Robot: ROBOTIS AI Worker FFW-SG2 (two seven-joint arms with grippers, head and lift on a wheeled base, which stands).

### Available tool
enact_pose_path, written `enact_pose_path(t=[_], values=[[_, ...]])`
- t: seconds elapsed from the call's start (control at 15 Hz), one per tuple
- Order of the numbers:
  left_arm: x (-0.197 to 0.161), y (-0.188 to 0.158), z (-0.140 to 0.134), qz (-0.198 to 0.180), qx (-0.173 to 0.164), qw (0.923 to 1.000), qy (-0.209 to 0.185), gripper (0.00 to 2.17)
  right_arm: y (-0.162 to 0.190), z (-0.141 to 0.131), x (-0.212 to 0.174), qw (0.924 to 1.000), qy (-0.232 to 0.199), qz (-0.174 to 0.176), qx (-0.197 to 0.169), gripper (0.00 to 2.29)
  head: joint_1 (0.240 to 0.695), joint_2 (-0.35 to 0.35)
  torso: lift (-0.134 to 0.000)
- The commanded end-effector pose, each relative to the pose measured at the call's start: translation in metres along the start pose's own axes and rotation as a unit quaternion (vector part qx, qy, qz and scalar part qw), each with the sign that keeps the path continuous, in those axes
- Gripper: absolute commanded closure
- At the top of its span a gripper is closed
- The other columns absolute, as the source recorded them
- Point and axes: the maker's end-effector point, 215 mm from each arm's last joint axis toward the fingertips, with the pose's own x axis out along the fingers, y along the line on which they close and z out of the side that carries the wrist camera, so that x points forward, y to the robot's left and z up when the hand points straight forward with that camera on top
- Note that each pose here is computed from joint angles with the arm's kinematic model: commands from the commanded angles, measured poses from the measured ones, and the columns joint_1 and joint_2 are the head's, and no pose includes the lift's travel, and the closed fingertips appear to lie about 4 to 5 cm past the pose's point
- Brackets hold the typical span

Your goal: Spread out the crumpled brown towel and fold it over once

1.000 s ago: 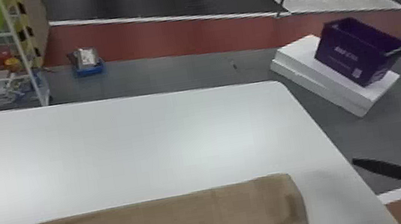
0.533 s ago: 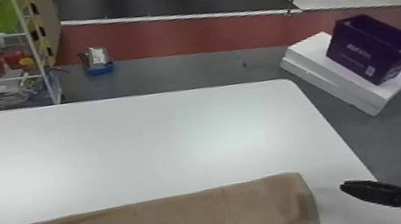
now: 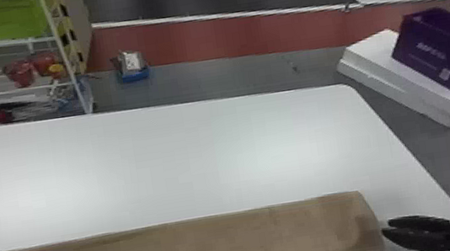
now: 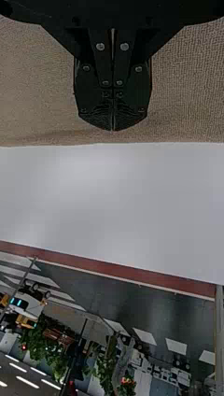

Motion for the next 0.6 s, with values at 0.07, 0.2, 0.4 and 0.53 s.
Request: enact_pose_path(t=[0.07,0.2,0.4,0.53], values=[[0.002,0.004,-0.012,0.006,-0.012,0.9997,0.020,1.88,0.019,-0.006,0.015,0.9994,0.017,0.026,-0.013,0.59,0.695,-0.150,-0.123],[0.006,0.003,-0.017,0.005,-0.015,0.9996,0.025,1.88,0.030,-0.007,0.018,0.9987,0.026,0.041,-0.017,1.04,0.695,-0.117,-0.123],[0.007,0.003,-0.017,0.007,-0.011,0.9996,0.026,1.88,0.033,-0.008,0.011,0.9985,0.030,0.044,-0.009,1.31,0.695,-0.098,-0.123],[0.007,0.002,-0.019,0.007,-0.010,0.9995,0.029,1.88,0.030,-0.004,0.001,0.9986,0.024,0.044,0.018,1.42,0.695,-0.102,-0.123]])
